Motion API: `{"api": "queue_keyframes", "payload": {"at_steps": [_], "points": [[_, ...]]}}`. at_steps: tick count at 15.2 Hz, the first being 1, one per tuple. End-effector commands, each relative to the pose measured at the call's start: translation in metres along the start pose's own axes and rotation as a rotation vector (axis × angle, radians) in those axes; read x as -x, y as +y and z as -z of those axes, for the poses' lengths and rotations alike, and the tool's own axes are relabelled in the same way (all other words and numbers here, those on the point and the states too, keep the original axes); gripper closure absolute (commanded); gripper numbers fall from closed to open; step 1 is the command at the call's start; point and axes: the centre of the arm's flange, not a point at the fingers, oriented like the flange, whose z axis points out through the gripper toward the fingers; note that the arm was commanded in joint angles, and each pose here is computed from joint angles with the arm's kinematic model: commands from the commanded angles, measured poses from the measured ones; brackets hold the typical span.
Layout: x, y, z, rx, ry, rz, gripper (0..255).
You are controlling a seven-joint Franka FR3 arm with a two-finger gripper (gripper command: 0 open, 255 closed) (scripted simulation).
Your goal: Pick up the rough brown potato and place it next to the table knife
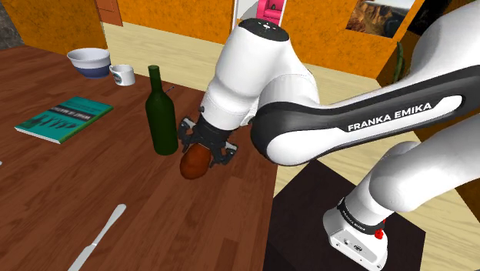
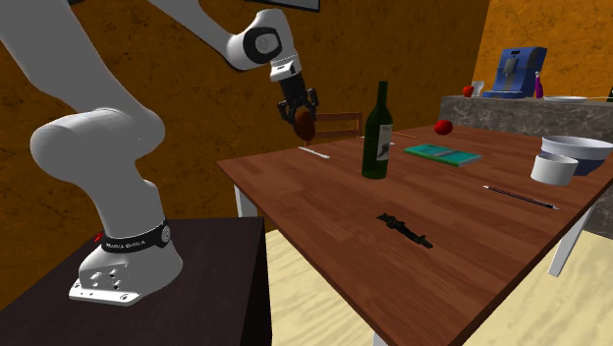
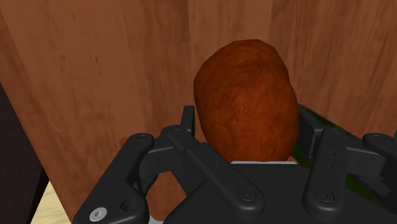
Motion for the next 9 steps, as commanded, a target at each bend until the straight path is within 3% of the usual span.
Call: {"api": "queue_keyframes", "payload": {"at_steps": [1, 9], "points": [[0.029, -0.002, 0.003, 0.0, -0.001, -0.002, 255], [0.134, -0.006, 0.007, 0.0, -0.001, -0.002, 255]]}}
